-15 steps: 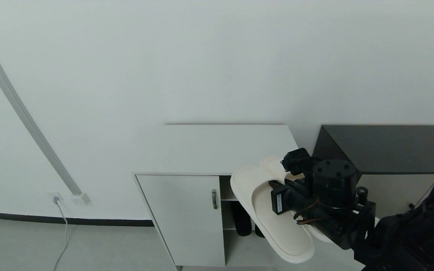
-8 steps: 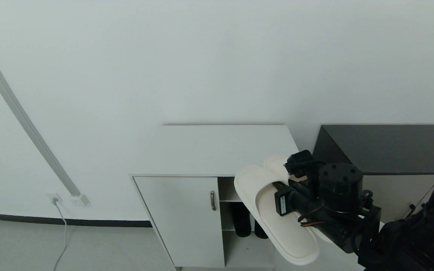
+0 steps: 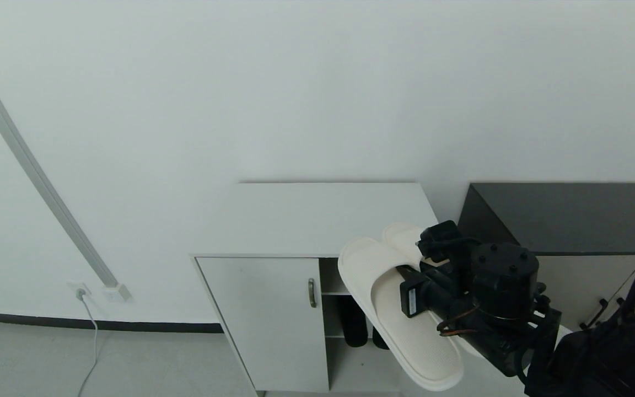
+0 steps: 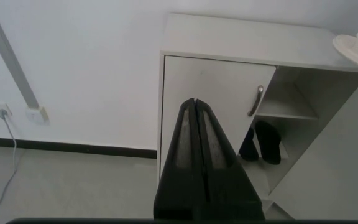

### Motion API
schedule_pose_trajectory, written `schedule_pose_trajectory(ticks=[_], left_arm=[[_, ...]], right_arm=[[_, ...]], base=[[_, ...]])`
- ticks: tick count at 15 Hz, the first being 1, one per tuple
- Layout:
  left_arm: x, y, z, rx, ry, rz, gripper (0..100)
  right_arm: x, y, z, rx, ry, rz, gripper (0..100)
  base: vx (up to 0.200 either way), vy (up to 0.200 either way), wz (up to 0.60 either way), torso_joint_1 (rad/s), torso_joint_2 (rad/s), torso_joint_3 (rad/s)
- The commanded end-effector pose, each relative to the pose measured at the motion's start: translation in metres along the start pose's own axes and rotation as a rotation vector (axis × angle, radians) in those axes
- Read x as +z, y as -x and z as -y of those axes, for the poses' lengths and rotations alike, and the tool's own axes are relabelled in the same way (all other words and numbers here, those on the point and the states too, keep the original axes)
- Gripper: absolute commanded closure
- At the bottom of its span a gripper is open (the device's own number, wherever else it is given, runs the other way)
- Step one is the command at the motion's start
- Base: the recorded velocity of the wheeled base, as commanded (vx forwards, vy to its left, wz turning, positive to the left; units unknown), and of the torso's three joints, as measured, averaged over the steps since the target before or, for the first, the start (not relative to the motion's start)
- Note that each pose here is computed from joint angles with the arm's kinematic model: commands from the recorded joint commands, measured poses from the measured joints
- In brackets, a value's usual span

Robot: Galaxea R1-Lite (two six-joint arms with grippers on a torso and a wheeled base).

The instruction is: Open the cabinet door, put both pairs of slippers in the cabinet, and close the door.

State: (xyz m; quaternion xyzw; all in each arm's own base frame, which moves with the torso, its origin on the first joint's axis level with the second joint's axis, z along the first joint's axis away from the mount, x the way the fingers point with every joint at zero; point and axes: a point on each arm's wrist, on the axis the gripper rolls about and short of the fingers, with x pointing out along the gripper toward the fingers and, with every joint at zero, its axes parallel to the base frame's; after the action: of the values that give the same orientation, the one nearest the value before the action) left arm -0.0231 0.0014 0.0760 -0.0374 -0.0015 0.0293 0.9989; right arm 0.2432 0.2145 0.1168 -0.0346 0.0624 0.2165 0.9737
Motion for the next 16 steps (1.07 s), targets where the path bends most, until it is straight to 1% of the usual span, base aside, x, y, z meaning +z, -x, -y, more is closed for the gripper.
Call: schedule_pose_trajectory(ticks=[1, 12, 16], left_arm=[[0.0000, -0.0001, 0.0000, 0.000, 0.000, -0.001, 100], [0.0000, -0.0001, -0.0001, 0.001, 0.002, -0.001, 100], [0.0000, -0.0001, 0.0000, 0.003, 0.002, -0.001, 100]], right_arm=[[-0.0036, -0.0001, -0.0012, 0.004, 0.004, -0.012, 100], [-0.0088, 0.0021, -0.0026, 0.011, 0.009, -0.024, 100], [-0.0096, 0.0021, -0.0026, 0.013, 0.011, -0.026, 100]], base=[[0.000, 0.000, 0.00, -0.144, 0.30, 0.173], [0.000, 0.000, 0.00, -0.160, 0.37, 0.199], [0.000, 0.000, 0.00, -0.222, 0.52, 0.293]])
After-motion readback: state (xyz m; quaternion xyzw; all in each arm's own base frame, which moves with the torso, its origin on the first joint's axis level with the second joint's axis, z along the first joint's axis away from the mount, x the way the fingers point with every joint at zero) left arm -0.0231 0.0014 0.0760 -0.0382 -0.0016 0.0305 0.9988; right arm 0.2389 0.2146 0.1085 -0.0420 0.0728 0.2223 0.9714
